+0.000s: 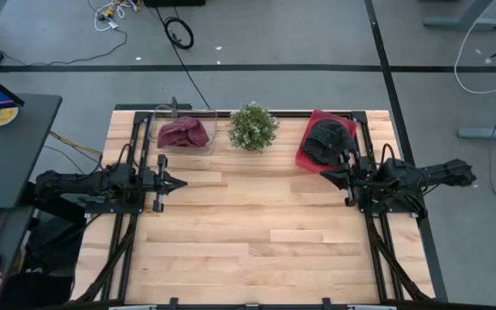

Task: Pick & Place hat
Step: Return to Home Position

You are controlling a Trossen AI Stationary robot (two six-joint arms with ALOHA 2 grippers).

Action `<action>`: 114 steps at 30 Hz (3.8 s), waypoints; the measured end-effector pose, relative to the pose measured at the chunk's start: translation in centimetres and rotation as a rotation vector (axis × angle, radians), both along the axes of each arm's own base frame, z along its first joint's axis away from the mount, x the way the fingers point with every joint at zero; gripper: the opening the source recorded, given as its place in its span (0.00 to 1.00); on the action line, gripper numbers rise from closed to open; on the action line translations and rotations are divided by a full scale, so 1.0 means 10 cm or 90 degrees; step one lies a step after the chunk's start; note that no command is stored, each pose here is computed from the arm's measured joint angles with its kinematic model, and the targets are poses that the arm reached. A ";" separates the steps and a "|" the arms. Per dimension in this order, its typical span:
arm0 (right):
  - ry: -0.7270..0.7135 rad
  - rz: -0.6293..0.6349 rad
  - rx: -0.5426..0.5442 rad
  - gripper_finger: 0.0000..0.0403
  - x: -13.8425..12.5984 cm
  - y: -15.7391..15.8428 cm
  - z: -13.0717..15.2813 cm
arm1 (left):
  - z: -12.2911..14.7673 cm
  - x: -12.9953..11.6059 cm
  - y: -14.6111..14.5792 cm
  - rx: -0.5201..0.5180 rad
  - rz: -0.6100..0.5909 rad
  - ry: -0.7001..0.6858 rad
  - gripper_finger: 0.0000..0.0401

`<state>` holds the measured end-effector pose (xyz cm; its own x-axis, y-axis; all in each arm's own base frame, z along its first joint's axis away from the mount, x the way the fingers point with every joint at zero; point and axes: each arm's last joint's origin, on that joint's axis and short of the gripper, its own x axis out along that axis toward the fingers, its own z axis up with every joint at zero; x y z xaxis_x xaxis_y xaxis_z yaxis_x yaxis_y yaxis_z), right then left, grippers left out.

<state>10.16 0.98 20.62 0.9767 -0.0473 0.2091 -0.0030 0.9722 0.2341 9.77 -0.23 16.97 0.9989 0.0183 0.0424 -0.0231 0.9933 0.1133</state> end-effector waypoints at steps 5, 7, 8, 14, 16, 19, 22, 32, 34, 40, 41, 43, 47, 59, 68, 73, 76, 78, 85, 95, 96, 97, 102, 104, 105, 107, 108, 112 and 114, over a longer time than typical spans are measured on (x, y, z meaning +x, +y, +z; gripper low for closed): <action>-0.012 0.005 -0.006 0.00 -0.02 -0.01 -0.06 | 0.00 0.00 0.00 0.000 0.000 -0.001 0.02; -0.011 0.020 -0.010 0.00 -0.04 -0.01 -0.07 | 0.00 0.00 0.00 0.000 0.000 -0.001 0.02; -0.010 0.020 -0.011 0.00 -0.05 -0.01 -0.07 | 0.00 0.00 0.00 0.000 0.000 -0.002 0.02; 0.003 -0.005 -0.002 0.00 -0.10 -0.03 -0.11 | 0.00 0.00 0.00 0.000 0.000 -0.002 0.02; 0.009 -0.005 -0.003 0.00 -0.10 -0.03 -0.12 | 0.00 0.00 0.00 0.000 0.000 -0.002 0.02; 0.015 -0.014 -0.004 0.00 -0.09 -0.04 -0.12 | 0.00 0.00 0.00 0.000 0.000 -0.002 0.02; 0.021 -0.029 -0.008 0.00 -0.09 -0.05 -0.13 | 0.00 0.00 0.00 0.000 0.000 -0.002 0.02; 0.007 -0.035 0.000 0.00 -0.07 -0.07 -0.19 | 0.00 0.00 0.00 0.000 0.000 -0.001 0.02; 0.002 -0.020 -0.003 0.00 -0.07 -0.07 -0.19 | 0.00 0.00 0.00 0.000 0.000 -0.001 0.02; 0.079 -0.030 -0.003 0.00 -0.06 -0.07 -0.30 | 0.00 0.00 0.00 0.000 0.000 -0.001 0.02; 0.091 -0.031 -0.002 0.00 -0.06 -0.07 -0.32 | 0.00 0.00 0.00 0.000 0.000 -0.001 0.02; 0.100 -0.027 -0.001 0.00 -0.05 -0.07 -0.33 | 0.00 0.00 0.00 0.000 0.000 -0.001 0.02; 0.102 -0.009 -0.025 0.00 -0.05 -0.06 -0.33 | 0.00 0.00 0.00 0.000 0.000 -0.001 0.02; 0.106 -0.018 -0.086 0.00 -0.05 -0.06 -0.34 | 0.00 0.00 0.00 0.000 0.000 -0.001 0.02; 0.105 -0.018 -0.083 0.06 -0.05 -0.06 -0.34 | 0.00 0.00 0.00 0.000 -0.001 -0.001 0.02; 0.105 -0.018 -0.082 0.08 -0.05 -0.06 -0.33 | 0.00 0.00 0.00 0.000 0.000 -0.001 0.02; 0.105 -0.018 -0.082 0.08 -0.05 -0.06 -0.33 | 0.00 0.00 0.00 0.000 0.000 -0.001 0.02; 0.105 -0.018 -0.082 0.08 -0.05 -0.06 -0.33 | 0.00 0.00 0.00 0.000 0.000 -0.001 0.02; 0.105 -0.018 -0.082 0.08 -0.05 -0.06 -0.33 | 0.00 0.00 0.00 0.000 0.000 -0.001 0.02; 0.105 -0.018 -0.082 0.08 -0.05 -0.06 -0.33 | 0.00 0.00 0.00 0.000 -0.001 -0.001 0.02; 0.105 -0.019 -0.082 0.08 -0.05 -0.06 -0.33 | 0.00 0.00 0.00 0.000 -0.001 -0.001 0.02; 0.105 -0.018 -0.082 0.08 -0.05 -0.06 -0.33 | 0.00 0.00 0.00 0.000 0.000 -0.001 0.02; 0.104 -0.018 -0.082 0.08 -0.05 -0.06 -0.33 | 0.00 0.00 0.00 0.000 -0.001 -0.001 0.02; 0.104 -0.018 -0.082 0.08 -0.05 -0.06 -0.33 | 0.00 0.00 0.00 0.000 -0.001 -0.001 0.02; 0.104 -0.018 -0.082 0.08 -0.05 -0.06 -0.33 | 0.00 0.00 0.00 0.000 0.000 -0.001 0.02; 0.104 -0.018 -0.082 0.08 -0.05 -0.06 -0.33 | 0.00 0.00 0.00 0.000 -0.001 -0.001 0.02; 0.105 -0.018 -0.082 0.08 -0.05 -0.06 -0.33 | 0.00 0.00 0.00 0.000 0.000 -0.001 0.02; 0.105 -0.018 -0.082 0.08 -0.05 -0.06 -0.33 | 0.00 0.00 0.00 0.000 -0.001 -0.001 0.02; 0.104 -0.018 -0.082 0.08 -0.05 -0.06 -0.33 | 0.00 0.00 0.00 0.000 -0.001 -0.001 0.02</action>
